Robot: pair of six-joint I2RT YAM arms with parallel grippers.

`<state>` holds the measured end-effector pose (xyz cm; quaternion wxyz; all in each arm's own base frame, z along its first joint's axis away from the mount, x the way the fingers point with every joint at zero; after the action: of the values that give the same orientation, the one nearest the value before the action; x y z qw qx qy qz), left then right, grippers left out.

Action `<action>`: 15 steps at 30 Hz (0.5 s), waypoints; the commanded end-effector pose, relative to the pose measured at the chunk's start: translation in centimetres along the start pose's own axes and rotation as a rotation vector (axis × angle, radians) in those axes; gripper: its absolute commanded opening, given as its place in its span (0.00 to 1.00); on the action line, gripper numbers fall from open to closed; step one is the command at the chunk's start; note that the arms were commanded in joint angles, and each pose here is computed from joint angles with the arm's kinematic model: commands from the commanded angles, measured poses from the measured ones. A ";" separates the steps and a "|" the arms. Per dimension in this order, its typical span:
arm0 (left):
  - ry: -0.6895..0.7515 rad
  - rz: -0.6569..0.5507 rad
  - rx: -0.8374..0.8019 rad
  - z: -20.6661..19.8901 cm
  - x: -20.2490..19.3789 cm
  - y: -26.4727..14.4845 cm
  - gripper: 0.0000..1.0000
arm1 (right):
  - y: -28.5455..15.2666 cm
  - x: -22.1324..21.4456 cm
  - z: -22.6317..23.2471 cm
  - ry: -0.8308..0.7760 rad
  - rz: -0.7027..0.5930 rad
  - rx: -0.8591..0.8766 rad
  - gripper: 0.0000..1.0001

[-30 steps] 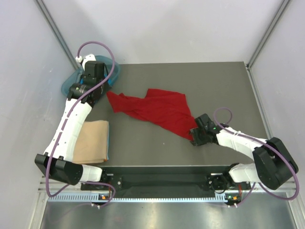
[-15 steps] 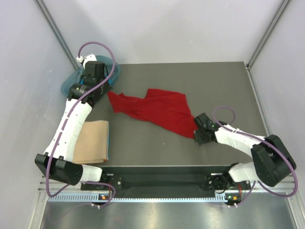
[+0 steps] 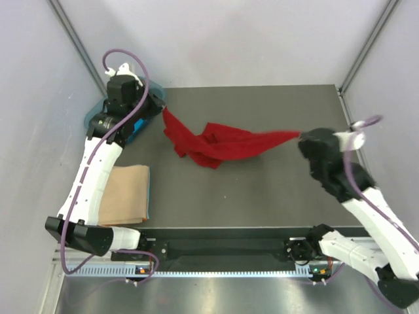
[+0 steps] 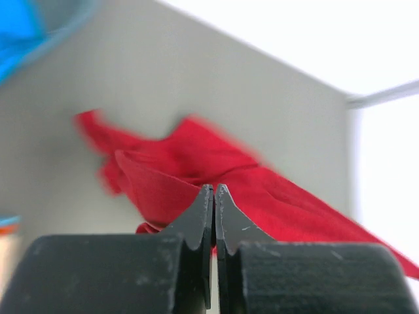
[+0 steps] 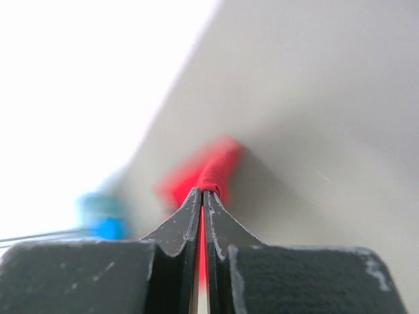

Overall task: Fold and stack the t-shirts
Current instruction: Flatten the tshirt out

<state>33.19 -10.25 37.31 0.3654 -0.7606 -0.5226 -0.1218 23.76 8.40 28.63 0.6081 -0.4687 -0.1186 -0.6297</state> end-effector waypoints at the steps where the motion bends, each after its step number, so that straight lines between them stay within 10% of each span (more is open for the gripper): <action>1: -0.119 -0.049 -0.413 -8.4 3.4 -6.6 0.00 | -6.2 10.4 0.8 -0.122 -0.290 0.083 0.00; 15: -0.221 -0.097 -0.609 -9.5 3.7 -22.4 0.00 | -20.9 18.5 -3.5 -0.036 -0.367 0.479 0.00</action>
<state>18.91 -10.47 54.01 0.0799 -0.8203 -0.5294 -0.2011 6.99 -2.62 50.37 0.5494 -0.2613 -0.3340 -0.7200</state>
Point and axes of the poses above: each gripper's point midway between its finger pads, its own y axis out along the fingers, its own z axis along the line the jaws close on, x = y × z, the point moved 5 cm from there along -y, back along the fingers, and after that the axes turned 15 degrees about -y, right-handed, at the moved point
